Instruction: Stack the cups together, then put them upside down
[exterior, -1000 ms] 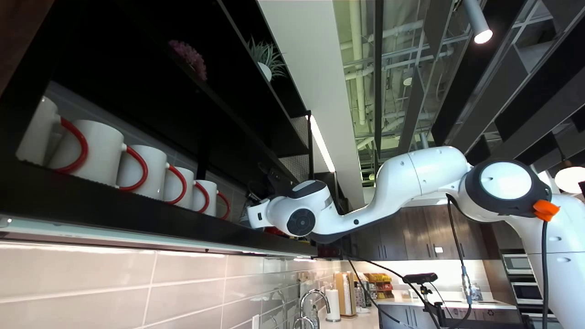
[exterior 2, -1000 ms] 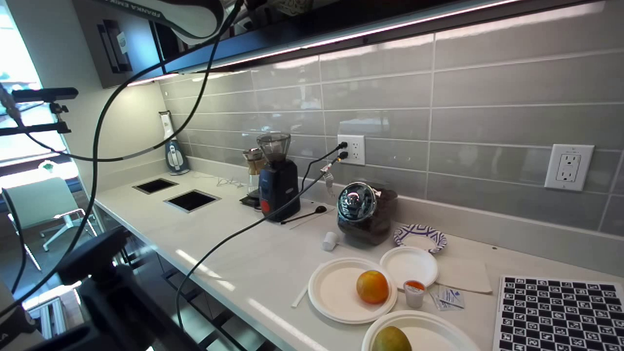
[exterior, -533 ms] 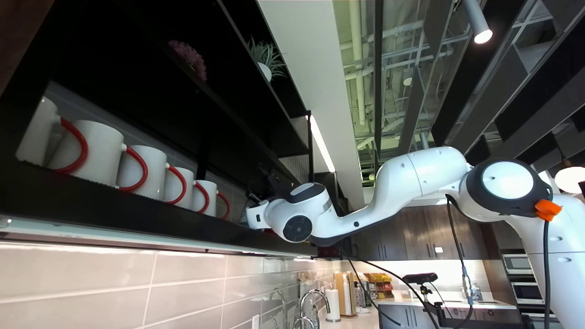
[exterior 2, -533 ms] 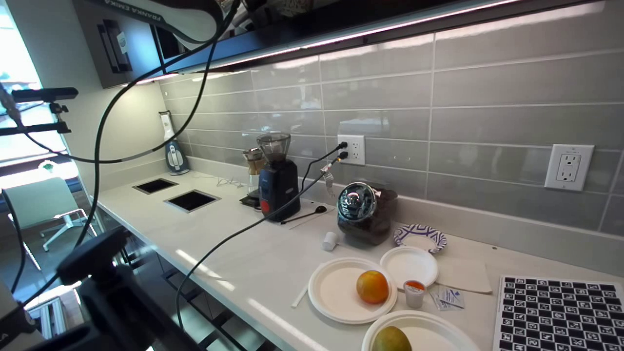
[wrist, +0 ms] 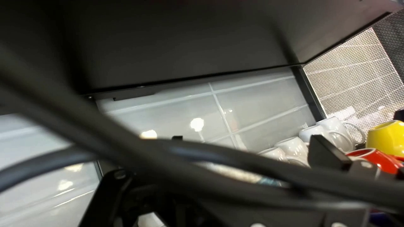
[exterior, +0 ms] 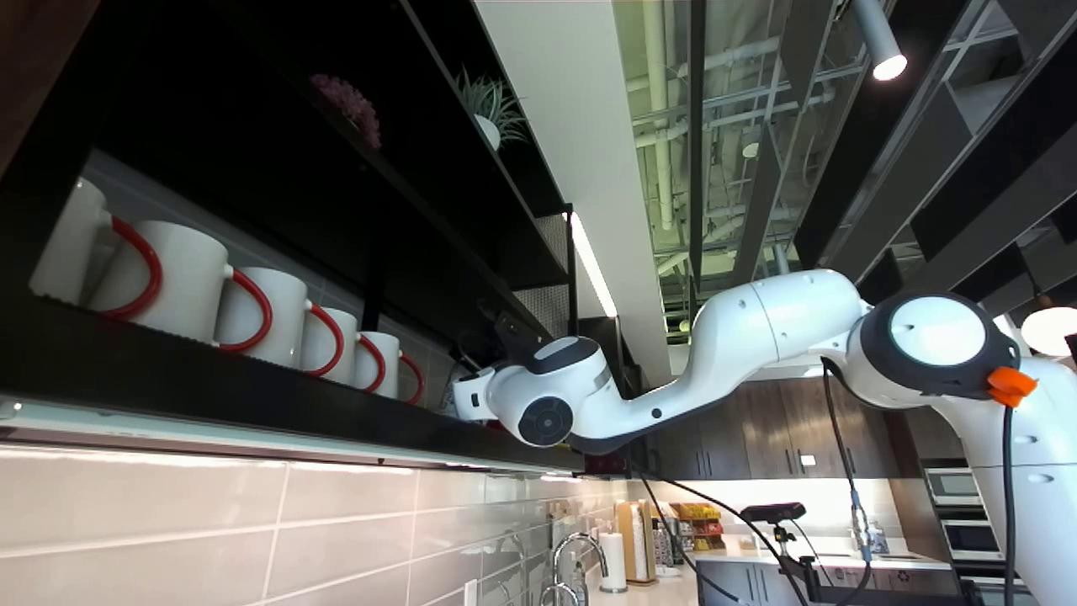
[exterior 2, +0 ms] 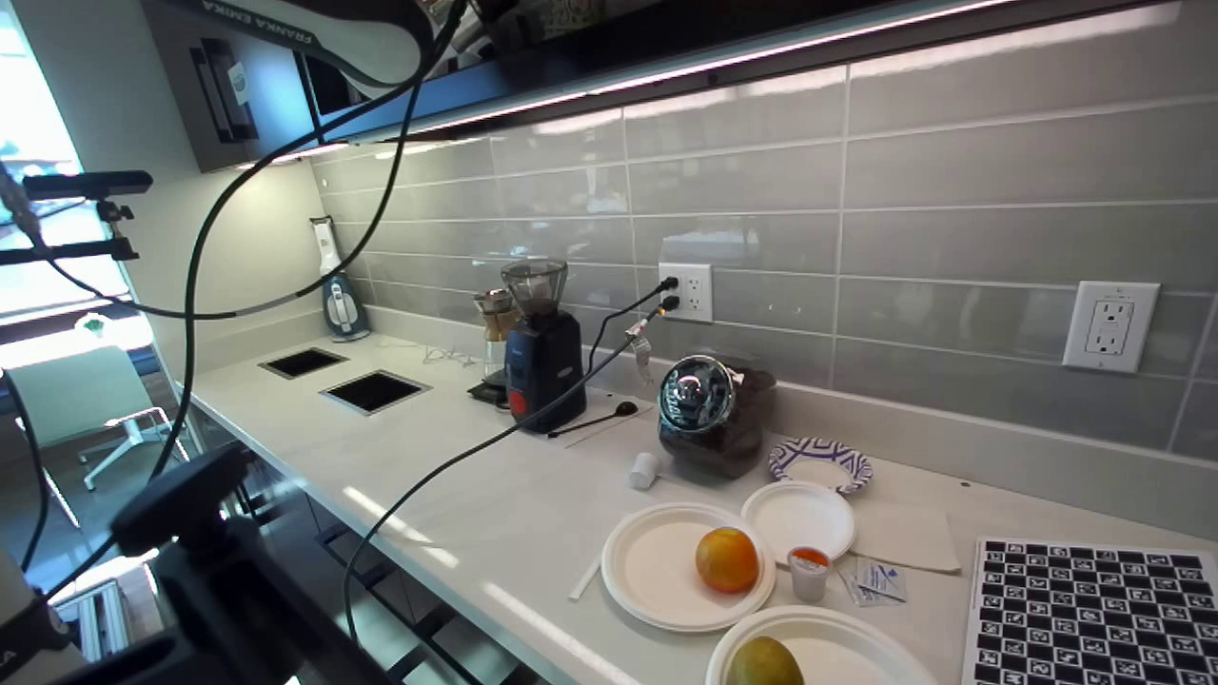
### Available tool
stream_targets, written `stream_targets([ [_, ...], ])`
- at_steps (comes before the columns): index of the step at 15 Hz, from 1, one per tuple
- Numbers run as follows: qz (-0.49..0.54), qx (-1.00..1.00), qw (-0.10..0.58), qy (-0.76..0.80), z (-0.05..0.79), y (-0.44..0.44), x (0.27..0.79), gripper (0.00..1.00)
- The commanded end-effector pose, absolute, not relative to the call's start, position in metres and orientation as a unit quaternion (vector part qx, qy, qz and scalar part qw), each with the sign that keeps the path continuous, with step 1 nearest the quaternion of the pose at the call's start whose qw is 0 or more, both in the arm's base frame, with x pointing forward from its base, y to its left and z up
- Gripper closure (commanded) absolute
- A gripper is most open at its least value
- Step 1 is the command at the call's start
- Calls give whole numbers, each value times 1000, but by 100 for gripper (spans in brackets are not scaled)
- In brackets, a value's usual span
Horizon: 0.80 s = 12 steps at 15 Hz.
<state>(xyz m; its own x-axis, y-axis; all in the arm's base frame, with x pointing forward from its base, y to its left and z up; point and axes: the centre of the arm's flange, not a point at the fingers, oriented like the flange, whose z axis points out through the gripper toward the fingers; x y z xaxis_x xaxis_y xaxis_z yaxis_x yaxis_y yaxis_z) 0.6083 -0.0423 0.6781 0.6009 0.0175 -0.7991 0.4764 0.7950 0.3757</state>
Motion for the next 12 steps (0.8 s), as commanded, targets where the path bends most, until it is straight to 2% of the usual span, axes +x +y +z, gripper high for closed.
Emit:
stream_targets([
  [1,-122,312,843,420,684,-36,594,0],
  [12,-25,432,790,433,732,-24,556,0],
])
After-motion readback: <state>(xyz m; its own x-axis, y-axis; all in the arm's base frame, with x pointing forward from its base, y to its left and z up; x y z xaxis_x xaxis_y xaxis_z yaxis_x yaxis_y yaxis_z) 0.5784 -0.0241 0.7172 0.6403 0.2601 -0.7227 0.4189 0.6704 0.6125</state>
